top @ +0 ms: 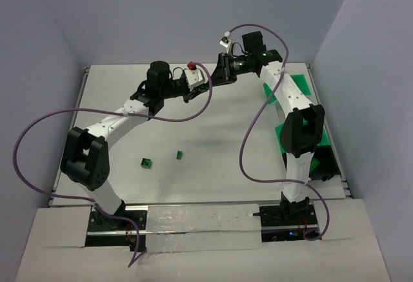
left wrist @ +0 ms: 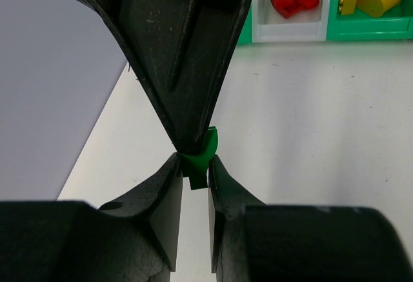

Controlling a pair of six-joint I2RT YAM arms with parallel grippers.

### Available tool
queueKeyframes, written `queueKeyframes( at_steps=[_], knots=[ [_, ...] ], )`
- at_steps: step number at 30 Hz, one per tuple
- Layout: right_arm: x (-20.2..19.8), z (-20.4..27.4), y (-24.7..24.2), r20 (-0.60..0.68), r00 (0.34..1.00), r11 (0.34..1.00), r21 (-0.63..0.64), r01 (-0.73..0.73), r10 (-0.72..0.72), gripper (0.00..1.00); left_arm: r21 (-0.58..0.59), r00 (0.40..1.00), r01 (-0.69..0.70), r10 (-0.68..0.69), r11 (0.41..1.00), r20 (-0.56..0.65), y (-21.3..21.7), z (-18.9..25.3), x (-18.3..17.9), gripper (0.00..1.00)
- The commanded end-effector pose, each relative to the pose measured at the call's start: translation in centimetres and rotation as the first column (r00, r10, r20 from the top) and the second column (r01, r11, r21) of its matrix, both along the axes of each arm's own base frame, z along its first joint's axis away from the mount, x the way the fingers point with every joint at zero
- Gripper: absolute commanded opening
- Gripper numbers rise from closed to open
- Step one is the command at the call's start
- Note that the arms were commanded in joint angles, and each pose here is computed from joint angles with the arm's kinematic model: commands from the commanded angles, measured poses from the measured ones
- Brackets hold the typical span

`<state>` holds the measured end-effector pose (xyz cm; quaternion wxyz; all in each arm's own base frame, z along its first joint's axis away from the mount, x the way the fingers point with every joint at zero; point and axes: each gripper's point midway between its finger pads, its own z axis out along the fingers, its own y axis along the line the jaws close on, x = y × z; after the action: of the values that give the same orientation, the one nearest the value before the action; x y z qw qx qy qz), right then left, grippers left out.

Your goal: Sort the legos into containers by color

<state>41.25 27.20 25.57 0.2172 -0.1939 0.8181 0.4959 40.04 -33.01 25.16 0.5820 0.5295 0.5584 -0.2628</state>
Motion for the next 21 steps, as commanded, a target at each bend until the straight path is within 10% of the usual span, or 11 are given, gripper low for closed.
queueKeyframes(
  at_steps=[1, 3, 8, 21],
  knots=[
    [-0.2, -0.4, -0.4, 0.023, 1.0, 1.0, -0.017, -0.013, 0.013, 0.11, -0.084, 0.994, -0.003, 0.012, 0.996, 0.11, 0.0, 4.8, -0.3, 0.0],
    [-0.2, 0.0, -0.5, 0.036, 0.999, 1.0, -0.018, -0.013, 0.013, 0.0, -0.085, 0.994, -0.013, 0.022, 0.996, 0.105, 0.0, 4.7, -0.2, 0.13],
    [0.0, 1.0, -1.0, 0.088, 0.996, 0.999, -0.037, -0.002, 0.005, 0.0, -0.095, 0.994, -0.052, 0.06, 0.994, 0.087, 0.1, 4.6, 0.4, 0.95],
    [-0.9, 2.2, -15.6, 0.312, 0.942, 0.92, -0.318, 0.228, -0.125, 0.0, -0.079, 0.964, -0.259, 0.253, 0.963, -0.077, 4.0, 3.7, 2.7, 0.99]
  ],
)
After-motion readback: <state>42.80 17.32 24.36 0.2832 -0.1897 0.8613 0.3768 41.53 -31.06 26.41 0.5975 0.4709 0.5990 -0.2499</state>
